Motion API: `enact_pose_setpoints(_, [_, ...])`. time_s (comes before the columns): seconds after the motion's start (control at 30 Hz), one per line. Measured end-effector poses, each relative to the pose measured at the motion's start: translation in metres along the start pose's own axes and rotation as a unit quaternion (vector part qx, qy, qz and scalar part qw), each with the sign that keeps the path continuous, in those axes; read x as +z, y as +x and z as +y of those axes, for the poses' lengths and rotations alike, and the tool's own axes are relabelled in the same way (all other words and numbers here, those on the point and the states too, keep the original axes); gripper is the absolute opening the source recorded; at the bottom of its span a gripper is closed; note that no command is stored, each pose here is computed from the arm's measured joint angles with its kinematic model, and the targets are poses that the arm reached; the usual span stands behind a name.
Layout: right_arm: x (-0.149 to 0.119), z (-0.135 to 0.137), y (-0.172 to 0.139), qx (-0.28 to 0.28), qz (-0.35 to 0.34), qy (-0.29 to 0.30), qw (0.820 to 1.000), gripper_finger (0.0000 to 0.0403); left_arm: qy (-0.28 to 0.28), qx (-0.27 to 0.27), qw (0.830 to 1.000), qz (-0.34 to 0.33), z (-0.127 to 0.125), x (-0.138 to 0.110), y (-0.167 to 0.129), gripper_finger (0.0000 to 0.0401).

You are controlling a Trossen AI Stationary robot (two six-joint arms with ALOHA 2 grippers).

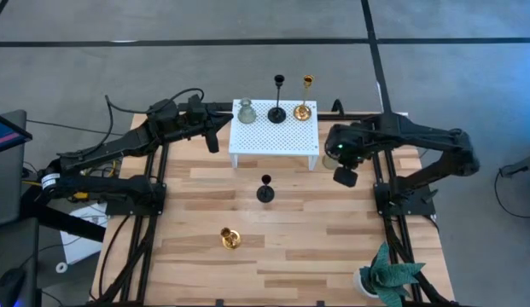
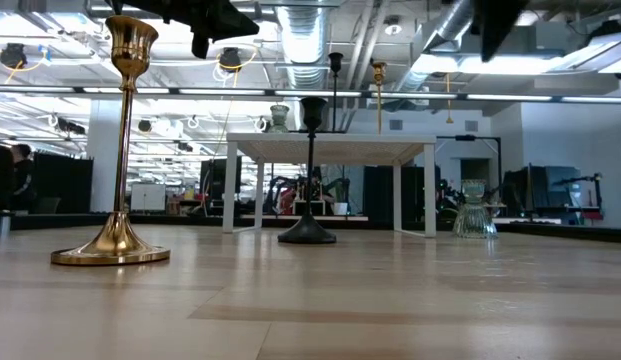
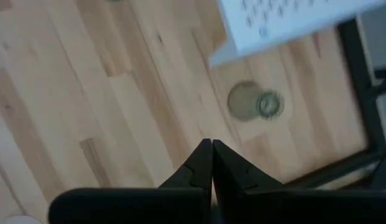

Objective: Pick & Place candle stick holders
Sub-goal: Align the transparent candle holder with the transparent candle holder on the shelf

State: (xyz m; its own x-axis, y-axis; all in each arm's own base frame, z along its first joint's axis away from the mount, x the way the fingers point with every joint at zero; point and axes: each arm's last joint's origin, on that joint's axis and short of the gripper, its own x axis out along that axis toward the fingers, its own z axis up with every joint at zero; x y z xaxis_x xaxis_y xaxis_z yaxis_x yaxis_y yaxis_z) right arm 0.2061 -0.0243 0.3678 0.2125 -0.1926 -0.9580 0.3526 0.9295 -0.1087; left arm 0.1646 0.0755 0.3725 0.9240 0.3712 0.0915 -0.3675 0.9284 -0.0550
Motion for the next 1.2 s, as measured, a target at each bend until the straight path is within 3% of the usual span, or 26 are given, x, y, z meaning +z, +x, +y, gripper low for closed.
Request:
enact_pose_setpoints(0.33, [-0.049,-0.022,0.017,0.05,-0.123,0.076,0.988,0.0,0.001,0.0,1.0,0.0,0.0,0.0,0.0,0.0011])
enact_pose_setpoints(0.5, [-0.061,-0.03,0.03,0.039,-0.125,0.099,0.986,0.0,0.001,0.0,1.0,0.0,0.0,0.0,0.0,0.0011])
enact_pose_setpoints(0.67, [-0.057,-0.031,0.059,0.03,-0.125,0.115,0.985,0.0,0.001,0.0,1.0,0.0,0.0,0.0,0.0,0.0011])
enact_pose_setpoints(0.83, [-0.055,-0.033,0.092,-0.013,-0.086,0.126,0.988,0.0,0.001,0.0,1.0,0.0,0.0,0.0,0.0,0.0011])
enact_pose_setpoints(0.97, [-0.05,-0.034,0.106,-0.025,-0.064,0.11,0.992,0.0,0.001,0.0,1.0,0.0,0.0,0.0,0.0,0.0011])
enact_pose_setpoints(1.2, [-0.039,-0.029,0.118,-0.027,-0.062,0.027,0.997,0.0,0.001,0.0,1.0,0.0,0.0,0.0,0.0,0.0011])
